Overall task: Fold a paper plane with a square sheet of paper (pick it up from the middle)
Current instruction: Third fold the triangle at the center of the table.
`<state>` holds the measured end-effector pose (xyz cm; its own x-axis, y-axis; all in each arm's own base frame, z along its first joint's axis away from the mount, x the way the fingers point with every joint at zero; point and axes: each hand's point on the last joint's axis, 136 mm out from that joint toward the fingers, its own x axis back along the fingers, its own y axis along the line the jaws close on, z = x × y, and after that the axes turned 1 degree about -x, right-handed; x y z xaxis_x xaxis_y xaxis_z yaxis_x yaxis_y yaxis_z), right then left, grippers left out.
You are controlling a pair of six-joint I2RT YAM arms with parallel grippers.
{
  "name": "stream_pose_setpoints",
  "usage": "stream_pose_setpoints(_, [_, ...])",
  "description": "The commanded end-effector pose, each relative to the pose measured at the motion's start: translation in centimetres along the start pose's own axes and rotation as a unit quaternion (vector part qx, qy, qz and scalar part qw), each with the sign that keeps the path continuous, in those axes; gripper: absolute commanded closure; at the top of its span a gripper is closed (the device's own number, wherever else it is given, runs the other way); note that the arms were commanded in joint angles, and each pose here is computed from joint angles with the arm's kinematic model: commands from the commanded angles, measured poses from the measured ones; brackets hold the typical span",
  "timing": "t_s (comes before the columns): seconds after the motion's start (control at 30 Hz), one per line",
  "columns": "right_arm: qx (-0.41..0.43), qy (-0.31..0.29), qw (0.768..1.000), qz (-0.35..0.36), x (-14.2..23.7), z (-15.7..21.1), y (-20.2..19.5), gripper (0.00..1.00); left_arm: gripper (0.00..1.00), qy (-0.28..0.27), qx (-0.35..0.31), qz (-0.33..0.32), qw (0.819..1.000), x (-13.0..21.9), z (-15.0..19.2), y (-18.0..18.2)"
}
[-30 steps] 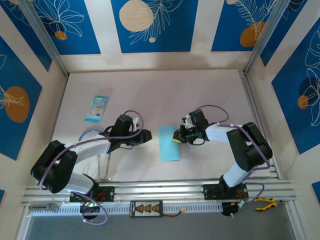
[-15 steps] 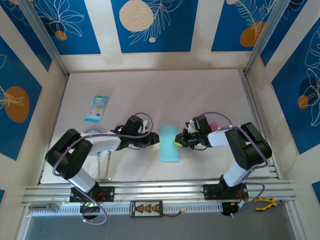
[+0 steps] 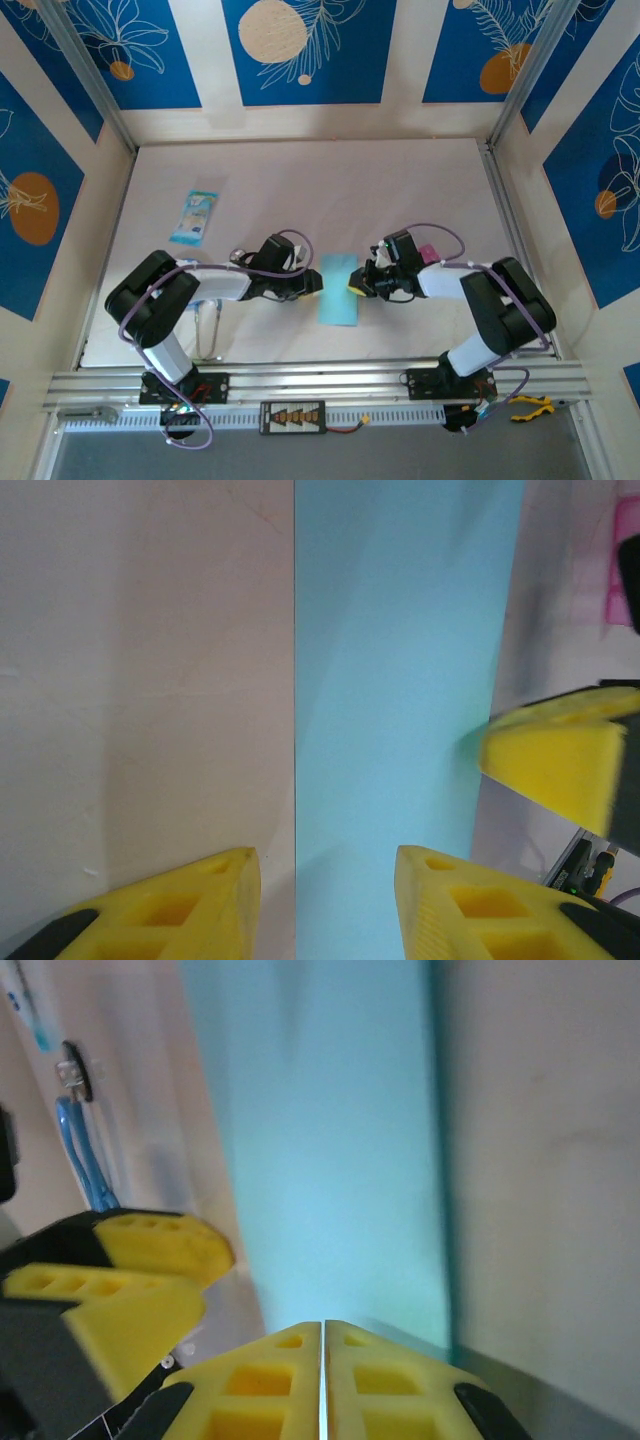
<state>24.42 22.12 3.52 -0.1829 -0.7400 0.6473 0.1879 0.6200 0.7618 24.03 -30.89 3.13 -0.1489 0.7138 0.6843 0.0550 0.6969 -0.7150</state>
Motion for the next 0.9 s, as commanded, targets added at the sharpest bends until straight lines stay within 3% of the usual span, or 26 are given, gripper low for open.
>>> stream_pose_setpoints(0.0, [0.016, -0.005, 0.999, 0.029, 1.0, 0.3, -0.1, 0.89, 0.60, 0.000, -0.007, -0.001, 1.000, -0.3, -0.1, -0.5])
stream_pose_setpoints(0.2, [-0.007, 0.015, 0.998, 0.052, -0.1, 1.2, -2.3, 0.90, 0.59, 0.010, -0.014, 0.007, 1.000, -0.4, 0.1, -0.8])
stream_pose_setpoints(0.47, [-0.052, 0.026, 0.989, 0.137, -0.6, 2.4, -7.4, 0.93, 0.57, 0.029, -0.025, -0.011, 0.999, -0.7, 0.4, -0.8])
stream_pose_setpoints(0.87, [-0.061, 0.036, 0.991, 0.116, -1.4, 2.7, -7.7, 0.94, 0.59, 0.047, -0.024, -0.048, 0.997, -1.3, 0.9, 0.2])
